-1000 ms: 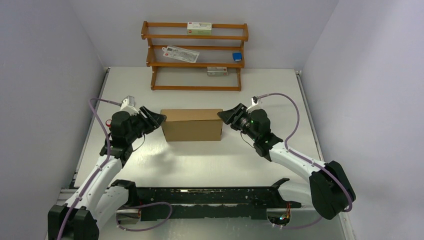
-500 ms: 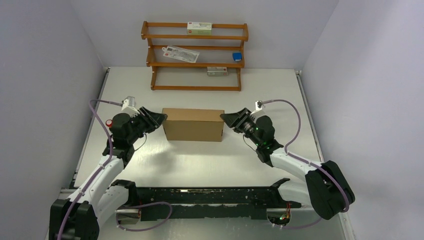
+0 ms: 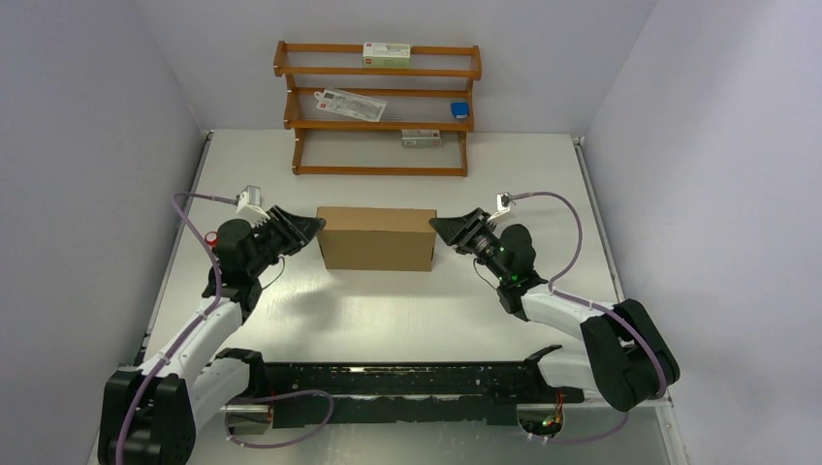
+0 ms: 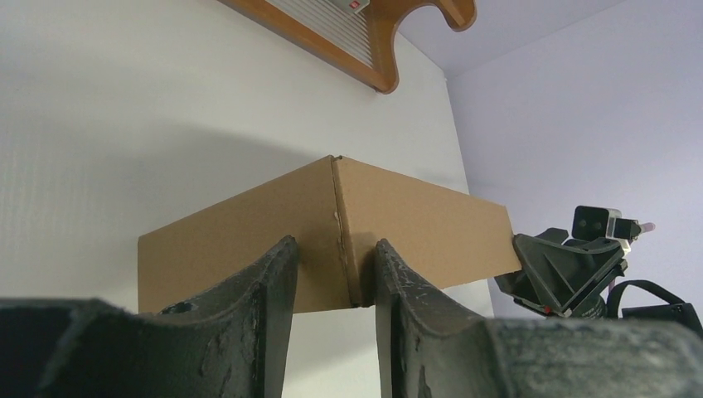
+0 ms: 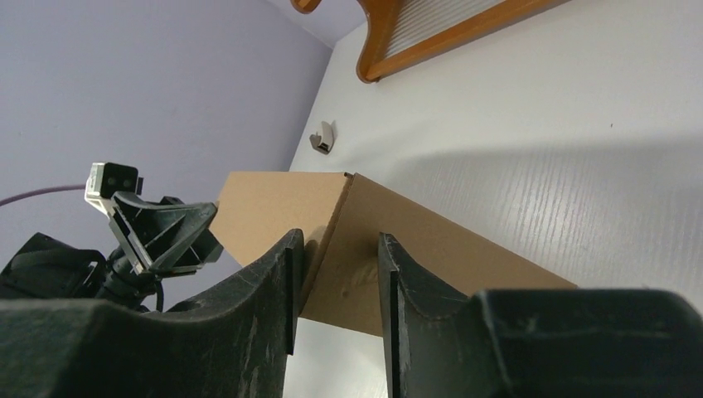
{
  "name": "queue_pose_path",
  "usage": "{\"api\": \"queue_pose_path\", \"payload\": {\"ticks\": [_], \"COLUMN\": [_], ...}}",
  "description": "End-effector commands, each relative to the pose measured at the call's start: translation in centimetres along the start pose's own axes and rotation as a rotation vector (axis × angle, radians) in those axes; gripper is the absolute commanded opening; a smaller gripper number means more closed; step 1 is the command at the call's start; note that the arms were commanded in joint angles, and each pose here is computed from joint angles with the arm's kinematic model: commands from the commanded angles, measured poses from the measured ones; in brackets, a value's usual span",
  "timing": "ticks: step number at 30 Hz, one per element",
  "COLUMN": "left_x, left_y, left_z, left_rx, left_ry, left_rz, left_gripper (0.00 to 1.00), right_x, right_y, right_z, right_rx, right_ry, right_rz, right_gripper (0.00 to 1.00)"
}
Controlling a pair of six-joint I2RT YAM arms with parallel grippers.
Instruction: Fold the paper box
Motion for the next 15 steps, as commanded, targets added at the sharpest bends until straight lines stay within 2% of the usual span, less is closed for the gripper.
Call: {"api": "queue_pose_path", "payload": {"ticks": [1, 6, 10, 15], "left_x": [-5.0, -5.0, -5.1, -5.5], "left_y": [5.0, 5.5, 6.1, 6.8], "left_z": [1.6, 1.6, 1.7, 1.9], "left_rx": [0.244, 0.224, 0.200, 0.200], "left_ry": [0.233, 0.245, 0.251, 0.270], "left_rz": [0.093, 0.133, 0.192, 0.227], "left_gripper": [0.32, 0.31, 0.29, 0.22], "right_x": [-5.4, -6.5, -6.9, -6.9], "right_y": [-6.9, -8.4, -8.2, -8.4], "right_z": [3.4, 3.8, 4.4, 4.3], "right_rx": [-0.304, -0.381, -0.320, -0.346], "right_ry": [0.304, 0.348, 0.359, 0.380], "right_rz": [0.050, -0.001, -0.088, -0.086], "right_gripper": [0.23, 0.20, 0.17, 0.14]}}
Point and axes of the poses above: each gripper's point midway between its finger pads, its own z axis back along the fingers, its own y axis along the line the jaws close on, x = y × z, the point moved 10 cm from there along z, back along the fingers, and after that the axes turned 2 degrees about -z, right-handed, at the moved point
